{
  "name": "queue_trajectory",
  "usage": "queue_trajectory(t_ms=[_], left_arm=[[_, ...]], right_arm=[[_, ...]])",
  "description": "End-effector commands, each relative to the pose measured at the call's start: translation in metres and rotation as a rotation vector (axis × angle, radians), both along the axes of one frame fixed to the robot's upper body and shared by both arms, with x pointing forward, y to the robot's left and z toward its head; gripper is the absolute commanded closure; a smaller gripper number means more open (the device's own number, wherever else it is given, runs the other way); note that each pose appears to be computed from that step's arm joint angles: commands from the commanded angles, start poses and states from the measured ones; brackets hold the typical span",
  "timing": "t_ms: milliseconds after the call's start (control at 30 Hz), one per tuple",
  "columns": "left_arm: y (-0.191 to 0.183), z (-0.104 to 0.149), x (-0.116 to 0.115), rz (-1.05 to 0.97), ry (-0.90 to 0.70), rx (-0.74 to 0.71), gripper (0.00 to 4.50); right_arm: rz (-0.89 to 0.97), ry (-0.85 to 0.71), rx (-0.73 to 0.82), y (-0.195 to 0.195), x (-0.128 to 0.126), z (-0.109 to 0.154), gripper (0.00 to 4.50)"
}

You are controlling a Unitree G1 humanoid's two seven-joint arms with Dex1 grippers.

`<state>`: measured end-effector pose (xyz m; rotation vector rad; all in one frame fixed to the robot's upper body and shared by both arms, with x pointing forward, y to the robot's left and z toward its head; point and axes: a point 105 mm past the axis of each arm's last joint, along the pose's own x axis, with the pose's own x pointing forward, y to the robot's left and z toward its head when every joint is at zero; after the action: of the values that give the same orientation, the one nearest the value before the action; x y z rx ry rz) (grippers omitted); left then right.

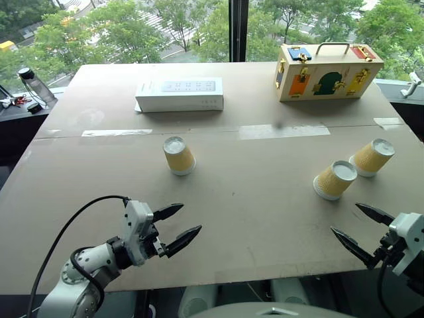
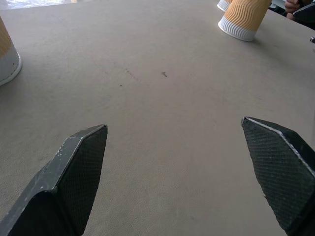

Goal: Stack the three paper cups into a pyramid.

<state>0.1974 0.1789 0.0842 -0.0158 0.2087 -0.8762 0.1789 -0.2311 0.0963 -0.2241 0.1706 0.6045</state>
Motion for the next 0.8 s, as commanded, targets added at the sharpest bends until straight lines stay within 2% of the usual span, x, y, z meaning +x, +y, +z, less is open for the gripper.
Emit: queue_trajectory(t_ms=[33,133,200,400,633,800], left_arm=[[-0.003,0.015,0.003,-0.021,-0.063,-0.026,0.03],[-0.024,0.038,0.001,-0.138,-0.138,-0.094,0.03],[-0.032,0.042,-0.004,-0.206,-0.149,-0.093,0.03],[-0.044,0.045,-0.019,-0.373,-0.157,-0.088,0.03],[-0.046,0.048,-0.016,-0.384,-0.169,-0.078,0.03],[-0.048,0.052,-0.013,-0.38,-0.18,-0.076,0.03]], right_arm=[[-0.053,-0.059,0.018,0.001,0.009,0.012,0.0],[-0.171,-0.062,0.048,0.002,0.026,0.017,0.0],[-0.229,-0.047,0.015,-0.003,0.032,0.015,0.0],[-0.299,-0.06,0.07,-0.005,0.051,0.021,0.0],[-0.284,-0.072,0.173,0.003,0.075,0.026,0.0],[-0.3,-0.073,0.158,0.001,0.09,0.021,0.0]])
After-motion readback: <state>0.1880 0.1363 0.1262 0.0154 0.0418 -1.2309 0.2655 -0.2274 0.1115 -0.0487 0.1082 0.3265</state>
